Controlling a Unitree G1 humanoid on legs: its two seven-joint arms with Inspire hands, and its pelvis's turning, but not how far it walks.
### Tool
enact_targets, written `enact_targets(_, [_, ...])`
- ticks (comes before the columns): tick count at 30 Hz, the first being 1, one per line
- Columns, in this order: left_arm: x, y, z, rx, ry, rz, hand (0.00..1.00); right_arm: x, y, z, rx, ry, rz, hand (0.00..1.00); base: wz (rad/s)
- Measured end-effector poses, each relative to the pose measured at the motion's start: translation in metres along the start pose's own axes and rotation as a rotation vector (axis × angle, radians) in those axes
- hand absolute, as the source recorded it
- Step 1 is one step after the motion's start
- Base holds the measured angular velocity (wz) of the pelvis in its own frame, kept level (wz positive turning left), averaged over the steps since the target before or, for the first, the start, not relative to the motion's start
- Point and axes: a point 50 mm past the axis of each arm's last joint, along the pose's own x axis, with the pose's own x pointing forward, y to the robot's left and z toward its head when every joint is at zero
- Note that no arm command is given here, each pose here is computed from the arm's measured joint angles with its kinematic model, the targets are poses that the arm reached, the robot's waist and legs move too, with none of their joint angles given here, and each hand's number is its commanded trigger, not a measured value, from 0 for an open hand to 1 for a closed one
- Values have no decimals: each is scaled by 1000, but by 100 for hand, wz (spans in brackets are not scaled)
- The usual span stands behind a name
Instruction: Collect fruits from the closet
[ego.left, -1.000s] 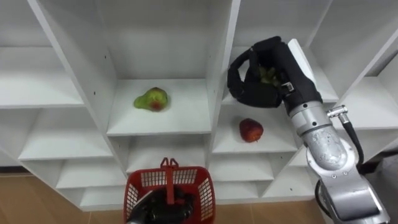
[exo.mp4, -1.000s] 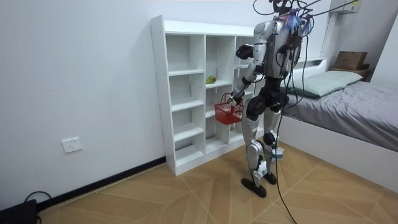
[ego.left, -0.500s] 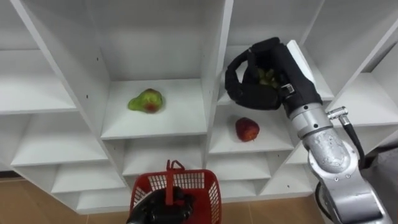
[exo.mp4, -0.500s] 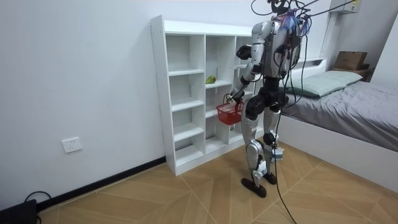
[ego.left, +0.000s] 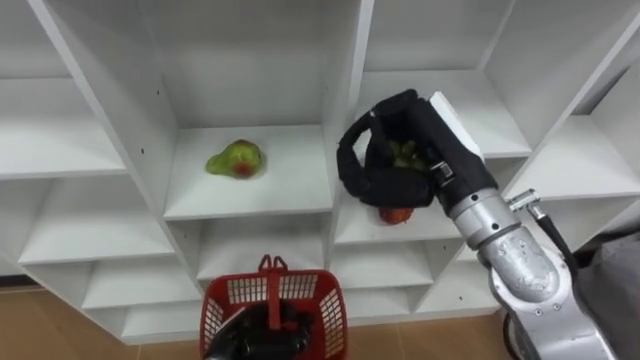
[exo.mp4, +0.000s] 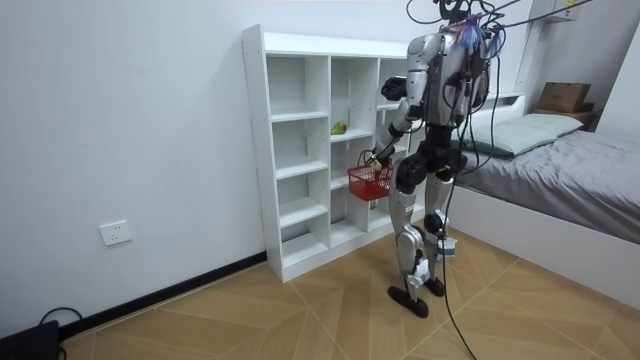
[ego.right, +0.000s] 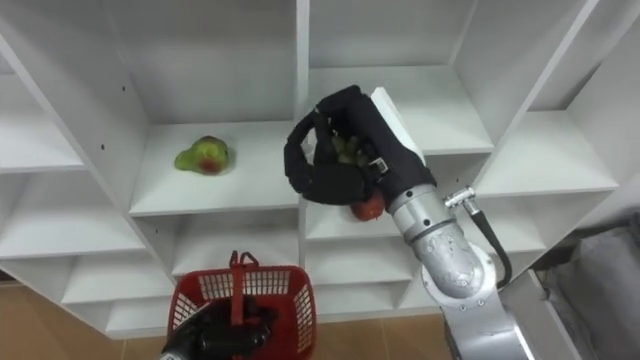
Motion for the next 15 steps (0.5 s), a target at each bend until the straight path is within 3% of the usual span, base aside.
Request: enact_targets(15, [1, -3, 6, 4, -25, -24, 100, -14, 16, -14, 38, 80, 118, 100, -2])
